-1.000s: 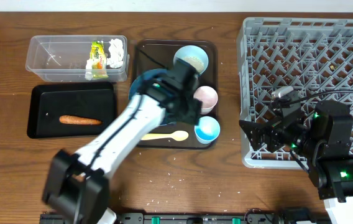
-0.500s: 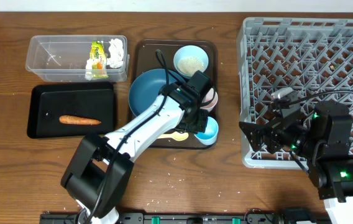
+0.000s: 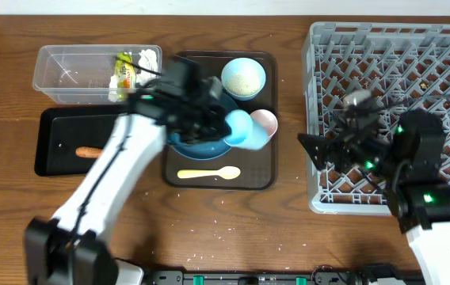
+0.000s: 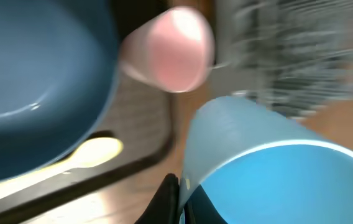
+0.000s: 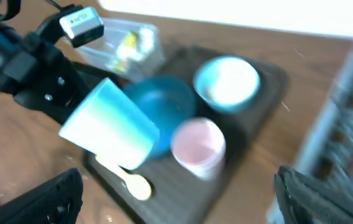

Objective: Sort waste into correct bins and load items into the dishwasher rack
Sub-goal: 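Hand the blue cup from the left gripper to the right gripper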

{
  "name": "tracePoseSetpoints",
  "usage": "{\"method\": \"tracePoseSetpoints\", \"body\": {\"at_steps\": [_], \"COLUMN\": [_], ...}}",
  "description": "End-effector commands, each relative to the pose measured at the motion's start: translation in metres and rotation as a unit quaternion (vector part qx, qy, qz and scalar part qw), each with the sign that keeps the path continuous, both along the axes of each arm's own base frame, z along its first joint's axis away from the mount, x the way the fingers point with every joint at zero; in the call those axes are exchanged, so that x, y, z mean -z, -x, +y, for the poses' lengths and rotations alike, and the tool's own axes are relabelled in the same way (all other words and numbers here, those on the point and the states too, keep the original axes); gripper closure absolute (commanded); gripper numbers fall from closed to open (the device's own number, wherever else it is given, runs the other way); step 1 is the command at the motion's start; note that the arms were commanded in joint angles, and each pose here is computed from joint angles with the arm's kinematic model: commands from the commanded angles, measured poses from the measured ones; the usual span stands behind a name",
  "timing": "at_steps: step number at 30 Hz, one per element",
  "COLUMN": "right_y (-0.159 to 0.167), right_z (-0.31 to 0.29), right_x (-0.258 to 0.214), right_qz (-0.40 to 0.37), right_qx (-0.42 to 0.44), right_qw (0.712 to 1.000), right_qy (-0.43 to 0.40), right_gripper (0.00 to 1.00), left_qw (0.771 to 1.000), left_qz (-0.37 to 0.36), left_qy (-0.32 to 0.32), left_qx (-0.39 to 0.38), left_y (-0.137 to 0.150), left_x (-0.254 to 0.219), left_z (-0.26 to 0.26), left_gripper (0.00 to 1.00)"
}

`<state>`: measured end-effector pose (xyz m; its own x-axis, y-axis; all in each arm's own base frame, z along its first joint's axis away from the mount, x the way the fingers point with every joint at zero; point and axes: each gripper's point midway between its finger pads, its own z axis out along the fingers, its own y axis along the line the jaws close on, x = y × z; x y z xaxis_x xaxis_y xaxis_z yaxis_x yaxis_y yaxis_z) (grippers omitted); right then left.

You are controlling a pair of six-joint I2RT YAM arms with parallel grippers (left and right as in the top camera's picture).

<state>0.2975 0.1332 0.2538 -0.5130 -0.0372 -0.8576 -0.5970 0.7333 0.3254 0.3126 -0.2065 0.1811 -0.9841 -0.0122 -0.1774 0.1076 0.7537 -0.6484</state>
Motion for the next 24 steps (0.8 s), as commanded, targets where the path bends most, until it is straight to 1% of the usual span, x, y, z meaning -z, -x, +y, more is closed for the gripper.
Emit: {"method": "tracePoseSetpoints", "body": {"at_steps": [1,4,7,10,14,16,20,22,24], "right_y": [0.007,0.006,0.006,0.005,0.011,0.016,0.023,0.023,0.022], "right_z": [0.030,0.053,0.073,0.090,0.109,0.117,0.126,0.127,0.126], "right_x": [-0.018,-0.024,-0.027,-0.030,-0.035,-0.038,-0.045,-0.047,-0.049], "right_qz": [-0.010,-0.036,-0.048,-0.057,-0.068,-0.078,-0.095,-0.101,-0.107], "right_qx": [-0.098,-0.159,-0.202,-0.223,-0.250,-0.263,-0.280,-0.281,-0.279], "right_qw": [0.993,0.983,0.973,0.967,0.958,0.954,0.947,0.946,0.945], "right_qy": [-0.064,-0.084,-0.102,-0.112,-0.123,-0.125,-0.127,-0.128,-0.129], "right_gripper": [0.04,0.04,0.05,0.05,0.08,0.12,0.27,0.33,0.35], "left_qw": [0.989,0.978,0.967,0.955,0.942,0.940,0.940,0.940,0.940], "left_qz": [-0.008,-0.011,-0.015,-0.013,0.009,0.010,0.011,0.011,0.011], "left_qy": [0.141,0.195,0.239,0.273,0.312,0.316,0.317,0.317,0.317], "left_qx": [0.053,0.069,0.092,0.112,0.125,0.128,0.129,0.129,0.129], "left_y": [0.015,0.020,0.025,0.031,0.039,0.040,0.040,0.040,0.040], "left_x": [-0.055,-0.077,-0.093,-0.105,-0.118,-0.120,-0.120,-0.120,-0.120], "left_z": [-0.012,-0.013,-0.019,-0.023,-0.025,-0.026,-0.026,-0.026,-0.026], "left_gripper": [0.94,0.94,0.94,0.94,0.94,0.94,0.94,0.94,0.94]}}
